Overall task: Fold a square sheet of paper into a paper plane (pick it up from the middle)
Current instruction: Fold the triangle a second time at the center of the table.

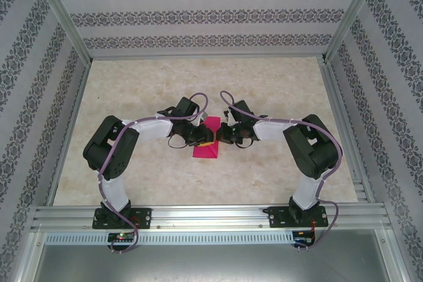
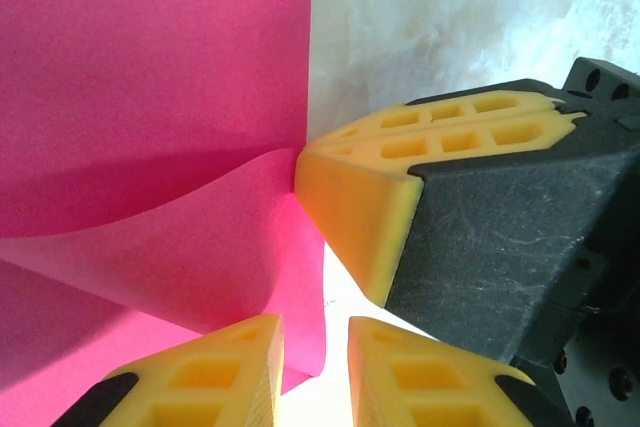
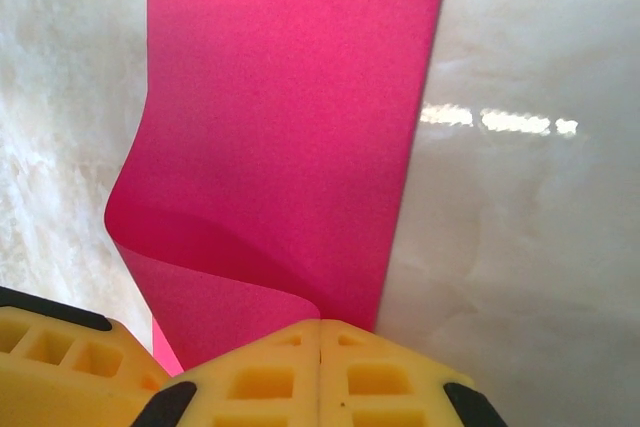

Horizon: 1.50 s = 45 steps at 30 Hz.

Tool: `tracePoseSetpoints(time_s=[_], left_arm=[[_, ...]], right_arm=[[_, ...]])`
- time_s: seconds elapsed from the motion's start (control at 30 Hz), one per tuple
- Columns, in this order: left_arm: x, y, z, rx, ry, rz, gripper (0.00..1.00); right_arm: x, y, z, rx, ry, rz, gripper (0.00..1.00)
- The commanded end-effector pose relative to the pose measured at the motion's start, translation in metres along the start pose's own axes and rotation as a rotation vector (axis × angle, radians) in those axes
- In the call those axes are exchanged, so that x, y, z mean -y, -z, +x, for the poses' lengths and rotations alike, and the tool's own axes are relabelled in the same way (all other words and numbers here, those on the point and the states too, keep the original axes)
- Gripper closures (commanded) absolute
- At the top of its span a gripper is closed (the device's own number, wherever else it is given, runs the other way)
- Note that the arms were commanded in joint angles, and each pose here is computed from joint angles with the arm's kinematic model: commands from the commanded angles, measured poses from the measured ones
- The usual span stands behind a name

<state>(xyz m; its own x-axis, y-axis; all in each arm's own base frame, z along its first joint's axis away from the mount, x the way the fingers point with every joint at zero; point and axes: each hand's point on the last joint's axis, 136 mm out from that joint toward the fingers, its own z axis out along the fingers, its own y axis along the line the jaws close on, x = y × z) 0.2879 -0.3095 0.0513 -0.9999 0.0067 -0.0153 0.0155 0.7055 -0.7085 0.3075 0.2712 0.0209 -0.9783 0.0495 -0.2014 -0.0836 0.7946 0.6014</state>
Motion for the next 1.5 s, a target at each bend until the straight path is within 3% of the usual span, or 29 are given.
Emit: tracePoseSetpoints(time_s=[0.0, 0.7, 1.07, 1.47], left_arm=[[0.007, -0.006, 0.002, -0.020, -0.037, 0.006, 0.76], [-0.014, -0.006, 0.004, -0.012, -0.016, -0.096, 0.78], [0.014, 0.004, -0.003, 0.025, -0.064, -0.004, 0.78], [-0.001, -0.009, -0.001, -0.002, -0.026, -0.026, 0.79]], right_arm=[[0.003, -0.001, -0.010, 0.023, 0.014, 0.019, 0.95], [-0.004, -0.001, -0.006, 0.013, 0.009, -0.032, 0.95], [0.001, -0.006, -0.005, 0.004, -0.003, -0.018, 0.94], [0.007, -0.008, -0.003, -0.004, -0.010, 0.002, 0.95]])
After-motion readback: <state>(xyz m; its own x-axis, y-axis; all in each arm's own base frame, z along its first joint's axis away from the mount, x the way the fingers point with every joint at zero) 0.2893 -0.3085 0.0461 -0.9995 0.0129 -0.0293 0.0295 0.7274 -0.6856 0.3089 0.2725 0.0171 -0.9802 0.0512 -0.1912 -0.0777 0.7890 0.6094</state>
